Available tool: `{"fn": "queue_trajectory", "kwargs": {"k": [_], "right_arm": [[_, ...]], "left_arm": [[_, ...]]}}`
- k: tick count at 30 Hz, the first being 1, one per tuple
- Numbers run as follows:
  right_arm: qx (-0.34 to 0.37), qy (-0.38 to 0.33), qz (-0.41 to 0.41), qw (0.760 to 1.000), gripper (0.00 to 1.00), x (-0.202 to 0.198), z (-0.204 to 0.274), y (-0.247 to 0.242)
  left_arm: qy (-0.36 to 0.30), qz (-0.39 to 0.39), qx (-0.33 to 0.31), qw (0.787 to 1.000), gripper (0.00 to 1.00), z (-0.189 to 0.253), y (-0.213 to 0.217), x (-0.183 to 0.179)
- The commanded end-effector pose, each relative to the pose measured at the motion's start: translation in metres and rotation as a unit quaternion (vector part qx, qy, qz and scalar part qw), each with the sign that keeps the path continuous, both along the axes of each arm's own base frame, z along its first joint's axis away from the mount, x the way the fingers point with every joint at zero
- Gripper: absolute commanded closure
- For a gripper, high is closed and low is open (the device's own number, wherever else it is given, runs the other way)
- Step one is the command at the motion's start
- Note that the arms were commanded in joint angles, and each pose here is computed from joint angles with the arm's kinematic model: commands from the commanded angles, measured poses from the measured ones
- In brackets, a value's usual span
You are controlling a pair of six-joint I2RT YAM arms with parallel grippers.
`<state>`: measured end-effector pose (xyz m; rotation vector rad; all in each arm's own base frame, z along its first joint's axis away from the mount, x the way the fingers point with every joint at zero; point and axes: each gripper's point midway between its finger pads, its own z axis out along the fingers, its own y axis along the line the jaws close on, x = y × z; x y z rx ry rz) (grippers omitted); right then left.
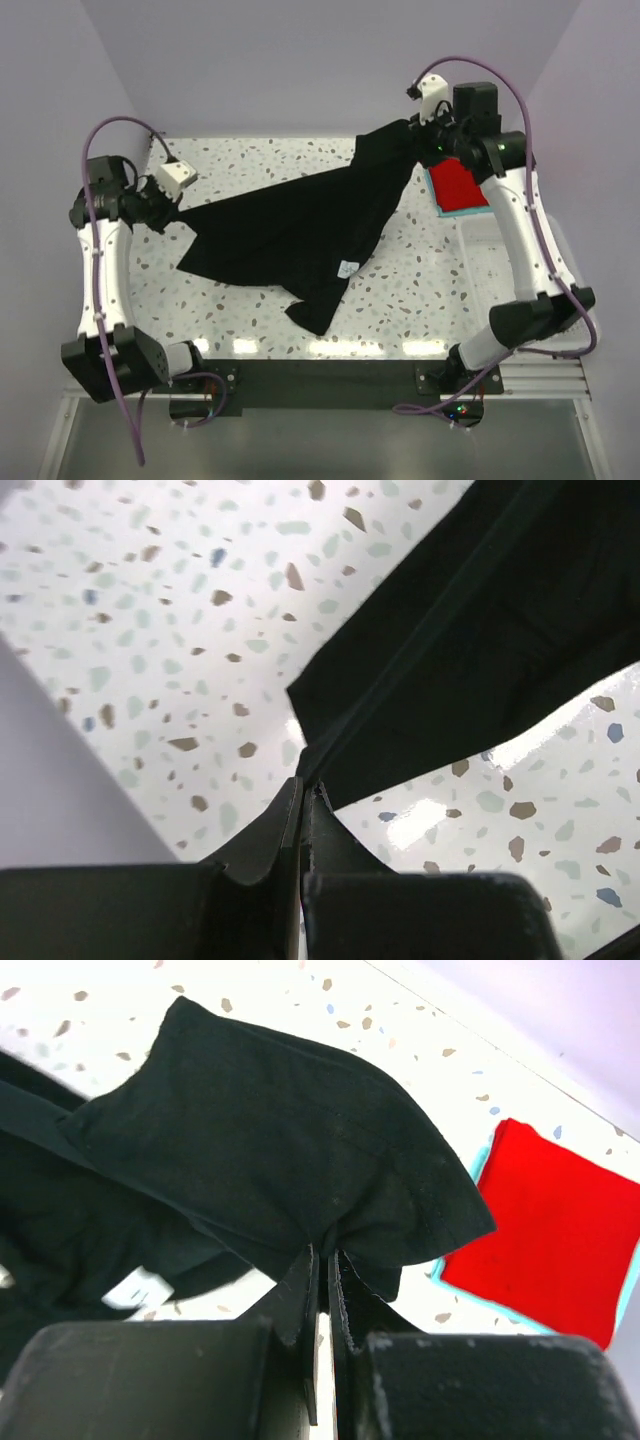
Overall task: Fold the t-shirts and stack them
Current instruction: Flatten the tshirt out
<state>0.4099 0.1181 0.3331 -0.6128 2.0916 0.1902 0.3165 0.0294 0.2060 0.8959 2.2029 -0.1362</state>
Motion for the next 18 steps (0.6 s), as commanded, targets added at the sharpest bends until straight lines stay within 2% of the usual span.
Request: {"fn": "queue_trajectory", "kwargs": {"k": [1,6,7,8,10,14,18], "right_arm": [[0.011,-0.019,-0.004,1.0,1.0,-0.03,0.02,-0.006],[0.043,-0.128,-0.026,0.991,1.0,-0.057,0.097,-0.017],[0.046,-0.141,-0.037,0.988,1.0,-0.057,0.107,-0.021],[0.057,-0.155,-0.042,0.985,1.0,-0.058,0.119,-0.021],[0.073,-0.184,-0.046,0.979,1.0,-0.061,0.144,-0.022],[0.1,-0.225,-0.058,0.968,1.0,-0.068,0.176,-0.024],[0.109,-0.234,-0.057,0.964,1.0,-0.071,0.177,-0.023]], "left_arm": [[-0.079,0.012,0.011,0.997,1.0,0.048,0.006,-0.015],[-0.187,0.059,-0.007,0.981,1.0,0.124,0.005,-0.014],[-0.233,0.068,-0.005,0.97,1.0,0.15,0.006,-0.01],[-0.255,0.091,-0.024,0.962,1.0,0.17,0.006,-0.009],[-0.314,0.121,-0.023,0.941,1.0,0.208,0.013,-0.005],[-0.374,0.159,-0.038,0.913,1.0,0.26,0.02,-0.006],[-0.378,0.147,-0.043,0.913,1.0,0.274,0.016,-0.006]]}}
